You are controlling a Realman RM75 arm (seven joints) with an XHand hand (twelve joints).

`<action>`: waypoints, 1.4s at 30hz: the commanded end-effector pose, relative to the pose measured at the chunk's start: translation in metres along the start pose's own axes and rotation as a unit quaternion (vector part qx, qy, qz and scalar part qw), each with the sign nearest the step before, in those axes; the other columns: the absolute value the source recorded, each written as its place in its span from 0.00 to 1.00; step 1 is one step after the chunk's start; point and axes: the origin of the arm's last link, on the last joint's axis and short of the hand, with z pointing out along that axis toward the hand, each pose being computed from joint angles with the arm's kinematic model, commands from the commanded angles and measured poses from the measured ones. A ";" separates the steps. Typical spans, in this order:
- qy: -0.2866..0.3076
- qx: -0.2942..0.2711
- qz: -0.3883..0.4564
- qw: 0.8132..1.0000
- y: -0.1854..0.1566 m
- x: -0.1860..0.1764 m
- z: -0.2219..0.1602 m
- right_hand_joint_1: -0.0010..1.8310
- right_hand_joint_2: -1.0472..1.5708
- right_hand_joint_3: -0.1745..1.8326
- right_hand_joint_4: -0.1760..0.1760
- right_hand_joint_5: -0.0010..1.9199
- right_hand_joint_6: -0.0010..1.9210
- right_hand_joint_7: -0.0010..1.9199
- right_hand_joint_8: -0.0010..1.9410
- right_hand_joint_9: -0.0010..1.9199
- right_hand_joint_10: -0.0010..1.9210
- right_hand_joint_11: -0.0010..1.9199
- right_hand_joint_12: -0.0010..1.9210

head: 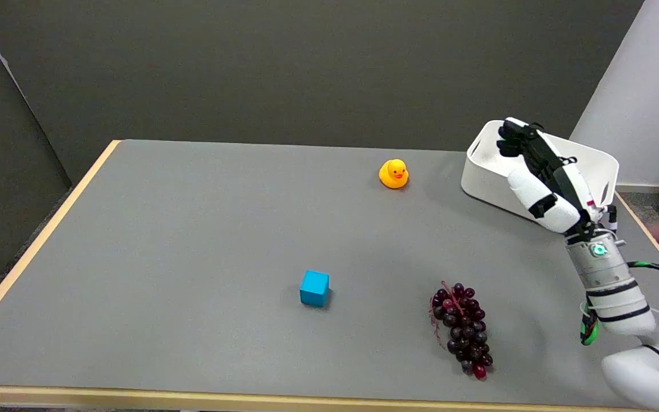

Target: Pick up the grape.

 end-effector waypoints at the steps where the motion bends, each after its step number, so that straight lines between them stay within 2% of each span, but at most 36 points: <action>1: 0.017 0.007 -0.013 1.000 -0.009 0.009 -0.026 0.26 0.67 0.48 0.12 0.08 0.20 0.14 0.24 0.08 0.48 0.01 0.65; 7: 0.009 -0.008 -0.023 1.000 -0.015 0.018 -0.051 0.26 0.67 0.48 0.11 0.08 0.20 0.15 0.25 0.09 0.48 0.01 0.66; 13: 0.013 0.004 -0.014 1.000 -0.025 0.014 -0.080 0.26 0.67 0.48 0.11 0.08 0.20 0.15 0.25 0.08 0.48 0.01 0.66; 19: 0.004 -0.012 -0.013 1.000 -0.024 0.008 -0.105 0.25 0.66 0.48 0.11 0.08 0.20 0.14 0.24 0.08 0.47 0.00 0.64; 21: -0.012 -0.032 -0.008 0.999 -0.019 0.001 -0.115 0.25 0.66 0.48 0.11 0.08 0.20 0.13 0.23 0.07 0.46 0.00 0.63; 23: -0.026 -0.042 -0.015 0.999 -0.017 -0.005 -0.121 0.23 0.64 0.55 0.11 0.07 0.22 0.10 0.25 0.06 0.41 0.00 0.58; 25: -0.040 -0.047 -0.022 0.998 -0.016 -0.013 -0.125 0.24 0.63 0.55 0.12 0.06 0.22 0.08 0.24 0.04 0.40 0.00 0.55; 27: -0.055 -0.057 -0.041 0.996 -0.015 -0.025 -0.130 0.25 0.63 0.55 0.13 0.05 0.22 0.07 0.24 0.03 0.39 0.00 0.55; 29: -0.064 -0.063 -0.062 0.994 -0.014 -0.035 -0.135 0.26 0.65 0.48 0.13 0.05 0.18 0.07 0.20 0.01 0.39 0.00 0.51; 31: -0.059 -0.069 -0.085 0.992 -0.014 -0.040 -0.140 0.27 0.65 0.47 0.13 0.05 0.17 0.06 0.19 0.00 0.39 0.00 0.51; 34: -0.034 -0.064 -0.147 0.986 -0.020 -0.041 -0.148 0.28 0.63 0.55 0.13 0.03 0.19 0.04 0.22 0.00 0.36 0.00 0.50; 36: -0.010 -0.054 -0.199 0.978 -0.029 -0.043 -0.153 0.29 0.63 0.55 0.13 0.03 0.19 0.04 0.22 0.00 0.36 0.00 0.50; 38: 0.024 -0.053 -0.253 0.966 -0.040 -0.048 -0.161 0.30 0.65 0.49 0.13 0.04 0.16 0.05 0.19 0.00 0.38 0.00 0.49; 42: 0.066 -0.054 -0.316 0.945 -0.051 -0.059 -0.169 0.31 0.65 0.49 0.12 0.05 0.17 0.08 0.21 0.03 0.41 0.00 0.50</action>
